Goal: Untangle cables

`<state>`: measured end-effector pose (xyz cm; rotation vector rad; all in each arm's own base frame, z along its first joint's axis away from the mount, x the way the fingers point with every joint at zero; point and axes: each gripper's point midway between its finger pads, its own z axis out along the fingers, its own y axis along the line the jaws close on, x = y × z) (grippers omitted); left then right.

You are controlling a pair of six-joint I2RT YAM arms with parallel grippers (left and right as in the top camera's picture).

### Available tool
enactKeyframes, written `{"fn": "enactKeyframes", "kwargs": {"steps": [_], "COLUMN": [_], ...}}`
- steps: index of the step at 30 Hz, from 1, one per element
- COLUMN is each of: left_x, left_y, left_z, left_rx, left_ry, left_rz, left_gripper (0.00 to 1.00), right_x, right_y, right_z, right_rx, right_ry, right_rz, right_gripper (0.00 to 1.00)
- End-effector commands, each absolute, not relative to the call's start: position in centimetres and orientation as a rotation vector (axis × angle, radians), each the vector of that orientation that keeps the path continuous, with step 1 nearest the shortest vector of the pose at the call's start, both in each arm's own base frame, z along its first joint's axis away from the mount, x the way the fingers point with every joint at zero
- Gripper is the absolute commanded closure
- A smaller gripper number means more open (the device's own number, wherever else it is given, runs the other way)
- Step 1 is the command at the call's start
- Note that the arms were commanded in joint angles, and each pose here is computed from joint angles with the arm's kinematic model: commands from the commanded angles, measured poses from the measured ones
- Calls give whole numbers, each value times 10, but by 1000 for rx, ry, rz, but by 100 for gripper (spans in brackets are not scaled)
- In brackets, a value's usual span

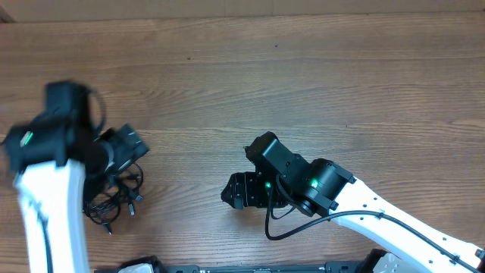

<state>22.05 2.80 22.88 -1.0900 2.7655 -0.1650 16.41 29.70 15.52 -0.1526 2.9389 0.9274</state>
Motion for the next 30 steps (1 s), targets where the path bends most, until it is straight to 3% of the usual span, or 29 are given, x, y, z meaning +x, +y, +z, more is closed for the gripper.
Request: {"fn": "enactKeyframes", "kwargs": {"steps": [1,8,14,24,30], "left_x": [190,138,153,137,126], "left_y": [49,77,94,128,152], "left_z": [263,227,171,124,103], "left_rx": [-1226,-1714,-1850,-2442,-2580], "left_ry": [2509,2208,2185,1889,1783], "left_rz": [-126,30,87,332,521], "left_gripper": [0,0,0,0,14], "right_x": [168,169,165,162,165], "right_y": [295,296,290,286,284], "right_z": [154,154,150,147,146], "right_rx": [-144,-145,-138,-131,-123], "right_ry": [2919,2916,2948,2968,2958], "right_rz": [889,889,857,828,805], "right_gripper": [21,20,18,15,14]}}
